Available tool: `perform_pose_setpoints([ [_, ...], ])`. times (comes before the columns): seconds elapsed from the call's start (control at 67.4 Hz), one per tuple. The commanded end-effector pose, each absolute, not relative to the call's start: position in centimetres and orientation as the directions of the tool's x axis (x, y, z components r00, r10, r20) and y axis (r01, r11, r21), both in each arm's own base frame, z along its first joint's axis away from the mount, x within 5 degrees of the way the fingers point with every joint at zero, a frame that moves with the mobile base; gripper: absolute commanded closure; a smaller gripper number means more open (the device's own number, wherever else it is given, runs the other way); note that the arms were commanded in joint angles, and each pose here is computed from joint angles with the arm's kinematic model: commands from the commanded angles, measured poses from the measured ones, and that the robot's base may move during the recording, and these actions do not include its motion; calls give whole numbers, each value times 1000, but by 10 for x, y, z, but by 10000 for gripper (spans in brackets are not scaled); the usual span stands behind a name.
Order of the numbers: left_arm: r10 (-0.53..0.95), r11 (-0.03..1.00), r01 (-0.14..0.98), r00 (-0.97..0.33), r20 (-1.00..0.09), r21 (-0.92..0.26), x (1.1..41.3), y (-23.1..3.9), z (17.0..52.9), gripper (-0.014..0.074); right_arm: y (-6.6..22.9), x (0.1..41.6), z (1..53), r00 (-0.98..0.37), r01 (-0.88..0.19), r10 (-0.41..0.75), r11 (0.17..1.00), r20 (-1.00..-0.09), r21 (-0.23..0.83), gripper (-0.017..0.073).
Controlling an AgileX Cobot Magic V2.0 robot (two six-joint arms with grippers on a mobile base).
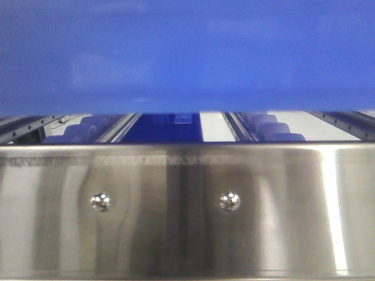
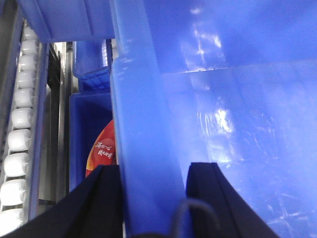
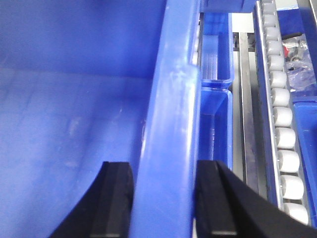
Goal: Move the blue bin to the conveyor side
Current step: 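Lift the blue bin with both grippers and pull it off the shelf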
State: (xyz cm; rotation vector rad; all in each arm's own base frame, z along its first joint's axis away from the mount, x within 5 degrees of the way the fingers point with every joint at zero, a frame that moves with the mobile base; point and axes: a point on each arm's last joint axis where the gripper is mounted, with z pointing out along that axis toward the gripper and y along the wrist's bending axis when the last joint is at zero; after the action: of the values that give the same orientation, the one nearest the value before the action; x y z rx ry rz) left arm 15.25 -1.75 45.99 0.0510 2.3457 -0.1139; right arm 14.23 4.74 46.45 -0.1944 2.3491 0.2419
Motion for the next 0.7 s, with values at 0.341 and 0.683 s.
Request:
perform_pose_setpoints([
  [0.341,25,997,77,-616,-787,-29,150,-15,472,613,39,140,478,-598,-200,-89,979,-796,41,637],
  [0.683,25,997,77,-616,-787,-29,150,-15,472,613,39,140,478,-598,-200,-89,979,-796,41,637],
])
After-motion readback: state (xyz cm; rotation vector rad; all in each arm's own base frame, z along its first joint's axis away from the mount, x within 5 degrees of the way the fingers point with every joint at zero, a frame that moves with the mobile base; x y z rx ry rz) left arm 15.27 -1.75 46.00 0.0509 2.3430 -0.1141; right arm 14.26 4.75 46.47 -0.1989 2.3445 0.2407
